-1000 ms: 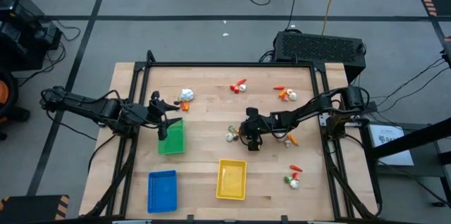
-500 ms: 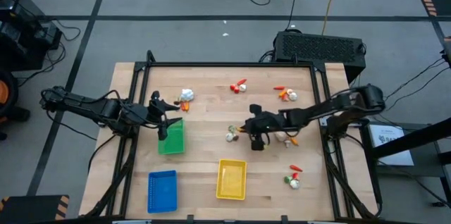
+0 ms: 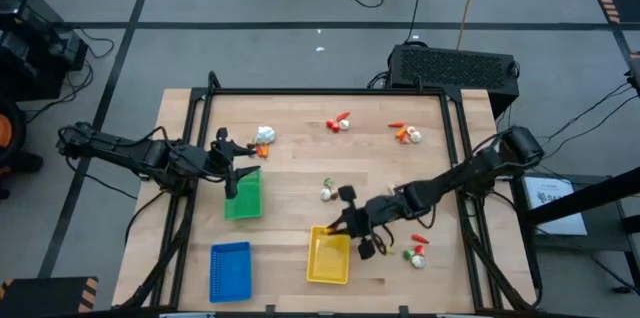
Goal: Sort produce into baskets
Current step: Put the yellow chili pepper into the yellow basket
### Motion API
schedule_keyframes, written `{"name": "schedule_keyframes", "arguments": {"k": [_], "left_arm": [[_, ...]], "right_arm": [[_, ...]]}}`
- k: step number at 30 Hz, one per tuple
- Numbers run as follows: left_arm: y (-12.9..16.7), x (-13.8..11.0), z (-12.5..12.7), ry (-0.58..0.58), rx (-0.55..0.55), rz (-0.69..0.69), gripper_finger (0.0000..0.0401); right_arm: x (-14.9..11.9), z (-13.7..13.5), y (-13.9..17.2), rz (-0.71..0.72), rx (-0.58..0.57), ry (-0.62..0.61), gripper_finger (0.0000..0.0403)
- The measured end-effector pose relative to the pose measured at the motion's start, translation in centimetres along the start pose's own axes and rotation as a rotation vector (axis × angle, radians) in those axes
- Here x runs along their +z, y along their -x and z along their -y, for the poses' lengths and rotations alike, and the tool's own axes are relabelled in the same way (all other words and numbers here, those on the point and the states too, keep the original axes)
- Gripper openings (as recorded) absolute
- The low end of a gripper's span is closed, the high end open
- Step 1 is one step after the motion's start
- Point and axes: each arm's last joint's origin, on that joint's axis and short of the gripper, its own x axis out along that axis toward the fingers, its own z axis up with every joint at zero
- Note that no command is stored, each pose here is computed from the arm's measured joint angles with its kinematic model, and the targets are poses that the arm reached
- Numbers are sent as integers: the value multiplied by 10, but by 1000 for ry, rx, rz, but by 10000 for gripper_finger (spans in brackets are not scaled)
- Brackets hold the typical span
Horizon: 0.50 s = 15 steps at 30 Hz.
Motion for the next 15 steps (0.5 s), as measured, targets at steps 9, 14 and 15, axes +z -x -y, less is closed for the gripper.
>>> {"name": "schedule_keyframes", "arguments": {"k": [9,14,15], "left_arm": [[0,3,0,12,-10,23,205],[0,2,1,12,-36,18,205],[0,2,2,13,-47,18,205]], "right_arm": [[-10,-10,-30,-47,98,-60,29],[-6,-19,-42,-96,138,-79,37],[-3,-20,-43,-114,141,-82,42]]}}
